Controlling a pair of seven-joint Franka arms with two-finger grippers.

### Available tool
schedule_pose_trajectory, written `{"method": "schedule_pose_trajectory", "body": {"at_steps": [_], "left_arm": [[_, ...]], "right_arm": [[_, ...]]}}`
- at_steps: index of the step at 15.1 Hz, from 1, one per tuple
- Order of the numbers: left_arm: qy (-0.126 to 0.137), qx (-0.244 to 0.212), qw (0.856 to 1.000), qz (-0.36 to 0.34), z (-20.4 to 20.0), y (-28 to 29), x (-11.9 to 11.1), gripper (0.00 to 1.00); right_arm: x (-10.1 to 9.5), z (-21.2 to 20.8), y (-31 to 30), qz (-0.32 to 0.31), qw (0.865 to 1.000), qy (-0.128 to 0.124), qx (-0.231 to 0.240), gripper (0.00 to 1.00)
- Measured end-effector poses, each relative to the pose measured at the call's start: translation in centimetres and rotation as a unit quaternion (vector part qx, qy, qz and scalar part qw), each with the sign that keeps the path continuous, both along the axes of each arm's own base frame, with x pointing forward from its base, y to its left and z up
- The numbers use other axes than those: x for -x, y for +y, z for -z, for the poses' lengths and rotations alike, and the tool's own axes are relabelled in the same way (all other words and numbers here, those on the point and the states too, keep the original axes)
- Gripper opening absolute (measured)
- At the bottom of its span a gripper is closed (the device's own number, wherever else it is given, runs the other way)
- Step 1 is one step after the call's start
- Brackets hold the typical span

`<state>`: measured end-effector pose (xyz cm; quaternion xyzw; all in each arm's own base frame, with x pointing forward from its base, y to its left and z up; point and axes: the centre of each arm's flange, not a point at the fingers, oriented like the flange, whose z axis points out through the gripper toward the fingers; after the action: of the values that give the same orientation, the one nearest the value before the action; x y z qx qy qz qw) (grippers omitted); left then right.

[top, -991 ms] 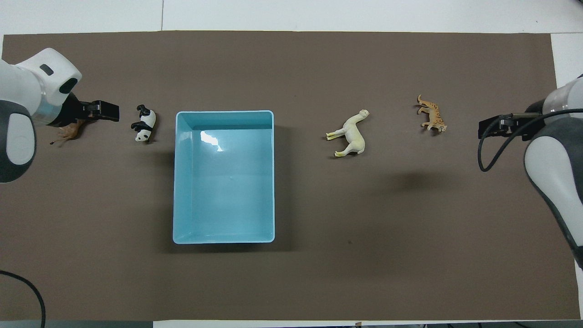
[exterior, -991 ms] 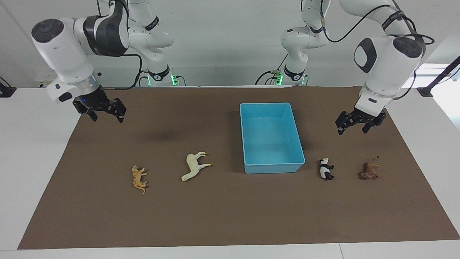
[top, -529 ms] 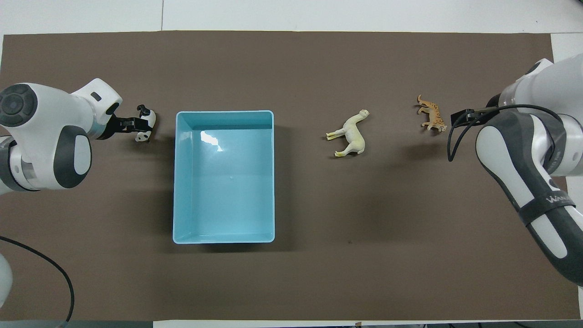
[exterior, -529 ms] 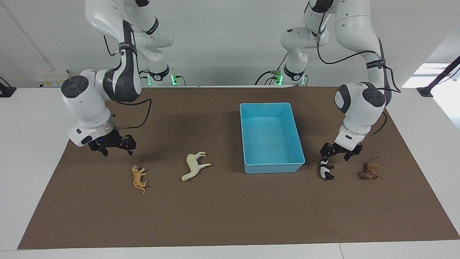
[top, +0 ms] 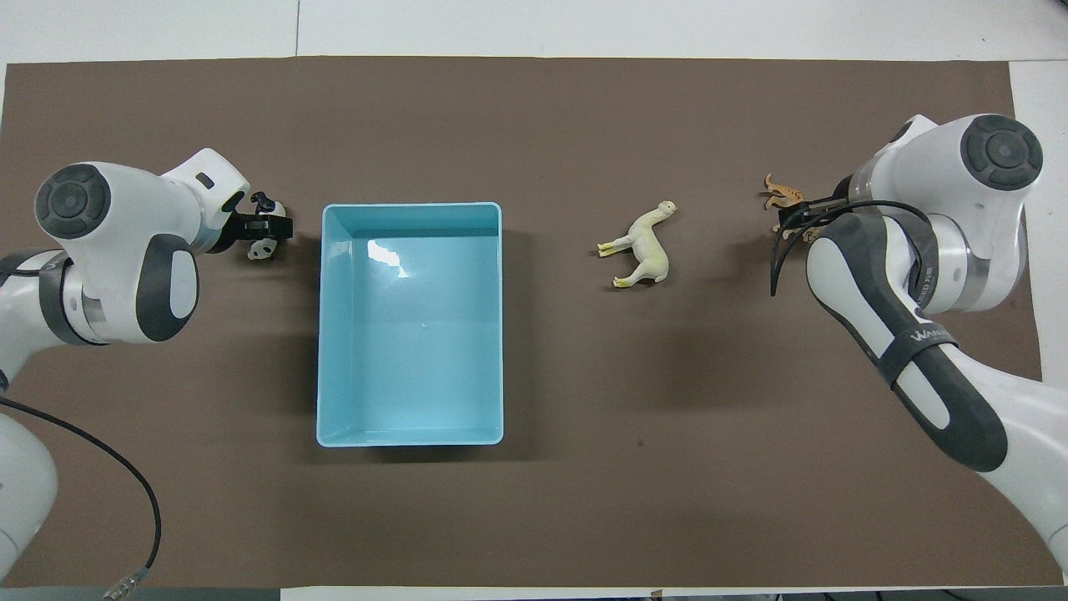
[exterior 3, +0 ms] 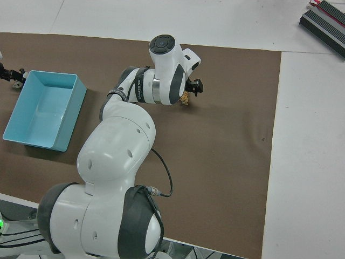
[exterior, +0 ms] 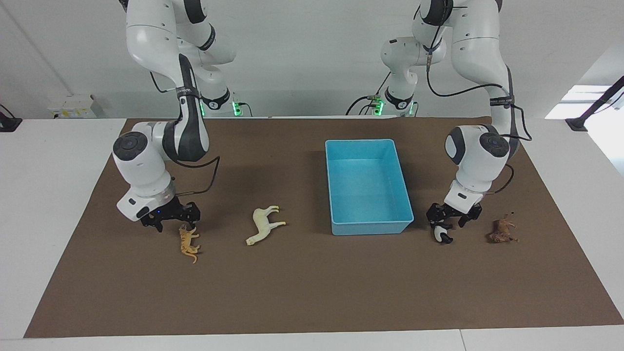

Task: Put all toys into storage box
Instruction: 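Grasp the panda with the left gripper while the right gripper grasps the deer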

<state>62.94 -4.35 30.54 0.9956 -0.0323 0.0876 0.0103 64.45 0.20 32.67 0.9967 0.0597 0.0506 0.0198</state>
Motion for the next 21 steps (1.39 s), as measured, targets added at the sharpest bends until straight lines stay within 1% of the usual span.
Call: {"method": "schedule_pose_trajectory", "body": {"at_steps": [6, 8, 9, 10, 11, 12, 13, 14, 15, 16, 18, 21], "left_arm": [[-0.003, 0.001, 1.0, 0.001, 0.1, -0.2, -0.4, 0.99], [-0.002, 0.001, 1.0, 0.001, 0.2, -0.2, -0.5, 0.98], [-0.002, 0.001, 1.0, 0.0, 0.3, -0.1, -0.5, 0.91], [-0.001, 0.001, 1.0, 0.0, 0.4, -0.1, -0.5, 0.81], [0.0, 0.001, 1.0, 0.0, 0.6, 0.0, -0.5, 0.81], [0.002, 0.001, 1.0, 0.0, 0.7, 0.0, -0.5, 0.78], [0.003, 0.001, 1.0, 0.0, 0.9, 0.0, -0.5, 0.78], [0.005, 0.001, 1.0, 0.0, 1.1, 0.0, -0.5, 0.73], [0.004, 0.001, 1.0, 0.0, 1.0, -0.2, -0.5, 0.62], [0.004, 0.001, 1.0, 0.0, 0.9, -0.2, -0.5, 0.54], [0.008, 0.001, 1.0, -0.004, 0.8, -0.2, -0.6, 0.54], [0.033, 0.0, 0.999, -0.012, -1.1, -0.4, -1.5, 0.54]], "right_arm": [[-0.6, 1.8, 0.2, -0.032, 0.999, -0.012, 0.005, 1.0], [-0.7, 2.5, 0.2, -0.038, 0.999, -0.012, 0.006, 1.0], [-0.7, 2.8, 0.2, -0.04, 0.999, -0.01, 0.006, 1.0], [-0.7, 2.9, 0.2, -0.042, 0.999, -0.009, 0.006, 1.0], [-0.7, 3.0, 0.2, -0.044, 0.999, -0.008, 0.007, 1.0], [-0.7, 3.0, 0.2, -0.048, 0.999, -0.009, 0.007, 1.0], [-0.8, 3.0, 0.2, -0.05, 0.999, -0.013, 0.007, 1.0], [-0.9, 2.9, 0.2, -0.05, 0.999, -0.018, 0.008, 1.0], [-0.9, 2.9, 0.1, -0.05, 0.999, -0.02, 0.008, 1.0], [-1.0, 3.1, 0.0, -0.05, 0.999, -0.021, 0.008, 1.0], [-1.0, 3.5, 0.0, -0.05, 0.998, -0.023, 0.008, 1.0], [-1.0, 3.9, 0.0, -0.05, 0.999, -0.021, 0.008, 1.0]]}}
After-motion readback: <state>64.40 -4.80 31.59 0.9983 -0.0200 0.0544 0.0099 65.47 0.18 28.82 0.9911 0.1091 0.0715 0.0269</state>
